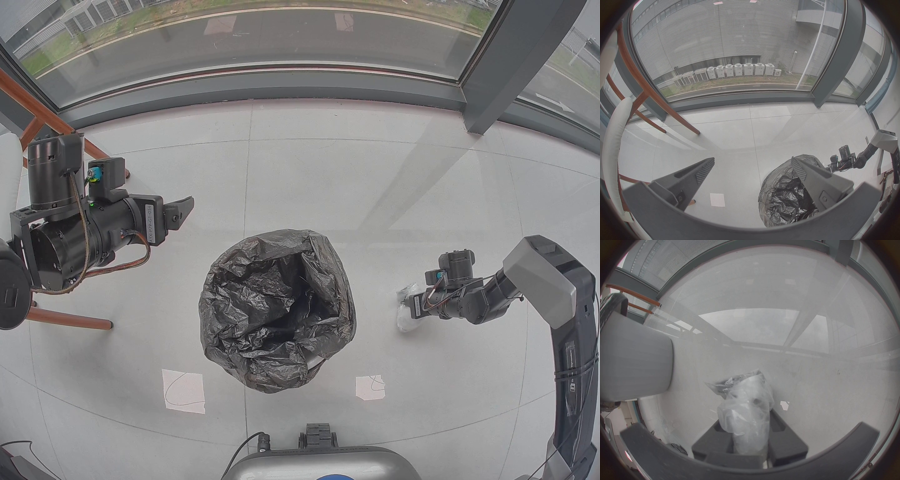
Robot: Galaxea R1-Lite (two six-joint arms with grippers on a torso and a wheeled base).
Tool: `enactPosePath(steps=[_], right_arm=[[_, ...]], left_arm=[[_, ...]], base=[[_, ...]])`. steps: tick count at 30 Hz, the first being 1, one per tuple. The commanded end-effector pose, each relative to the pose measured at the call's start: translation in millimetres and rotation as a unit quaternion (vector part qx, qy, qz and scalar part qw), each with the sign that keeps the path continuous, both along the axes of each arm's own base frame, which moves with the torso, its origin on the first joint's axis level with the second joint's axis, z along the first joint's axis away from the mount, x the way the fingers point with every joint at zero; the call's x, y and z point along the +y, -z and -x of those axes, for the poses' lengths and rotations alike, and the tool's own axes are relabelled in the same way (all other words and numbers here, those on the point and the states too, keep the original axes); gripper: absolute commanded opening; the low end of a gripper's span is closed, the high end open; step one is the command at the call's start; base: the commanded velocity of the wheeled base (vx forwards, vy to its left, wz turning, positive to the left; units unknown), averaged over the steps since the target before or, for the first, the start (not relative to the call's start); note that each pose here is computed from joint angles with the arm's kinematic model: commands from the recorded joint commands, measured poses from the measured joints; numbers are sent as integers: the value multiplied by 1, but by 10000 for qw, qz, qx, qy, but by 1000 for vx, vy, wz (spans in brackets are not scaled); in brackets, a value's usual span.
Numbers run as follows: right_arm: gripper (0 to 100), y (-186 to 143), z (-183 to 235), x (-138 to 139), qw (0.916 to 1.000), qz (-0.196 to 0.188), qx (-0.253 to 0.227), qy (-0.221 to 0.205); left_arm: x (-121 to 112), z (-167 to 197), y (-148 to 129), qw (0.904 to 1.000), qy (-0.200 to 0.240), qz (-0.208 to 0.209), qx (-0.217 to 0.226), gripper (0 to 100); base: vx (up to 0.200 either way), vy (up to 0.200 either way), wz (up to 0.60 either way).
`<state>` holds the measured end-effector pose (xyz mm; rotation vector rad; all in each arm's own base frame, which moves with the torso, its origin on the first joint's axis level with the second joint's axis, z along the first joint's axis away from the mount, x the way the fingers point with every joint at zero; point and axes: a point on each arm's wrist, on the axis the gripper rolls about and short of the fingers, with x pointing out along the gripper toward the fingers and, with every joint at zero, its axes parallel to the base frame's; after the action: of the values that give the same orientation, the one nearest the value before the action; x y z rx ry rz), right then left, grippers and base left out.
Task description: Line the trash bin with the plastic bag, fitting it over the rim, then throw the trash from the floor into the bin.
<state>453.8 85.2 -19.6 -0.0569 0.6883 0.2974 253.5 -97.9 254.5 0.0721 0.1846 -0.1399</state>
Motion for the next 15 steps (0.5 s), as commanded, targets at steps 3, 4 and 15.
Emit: enactPosePath(steps=[3,4,15], right_arm=[[0,-89,17,-4,9982,-236,-556,32],[0,-112,23,-3,9973,-323,-654,53],[0,-285,206,70,9781,-1938,228,-719]], left_arm=[[1,3,-2,10000,0,23,-36,100],[2,4,-4,10000,0,37,-71,100],[9,23,-16,9997,30,102,-219,100]], base=[[0,0,0],[0,0,0],[0,18,0]])
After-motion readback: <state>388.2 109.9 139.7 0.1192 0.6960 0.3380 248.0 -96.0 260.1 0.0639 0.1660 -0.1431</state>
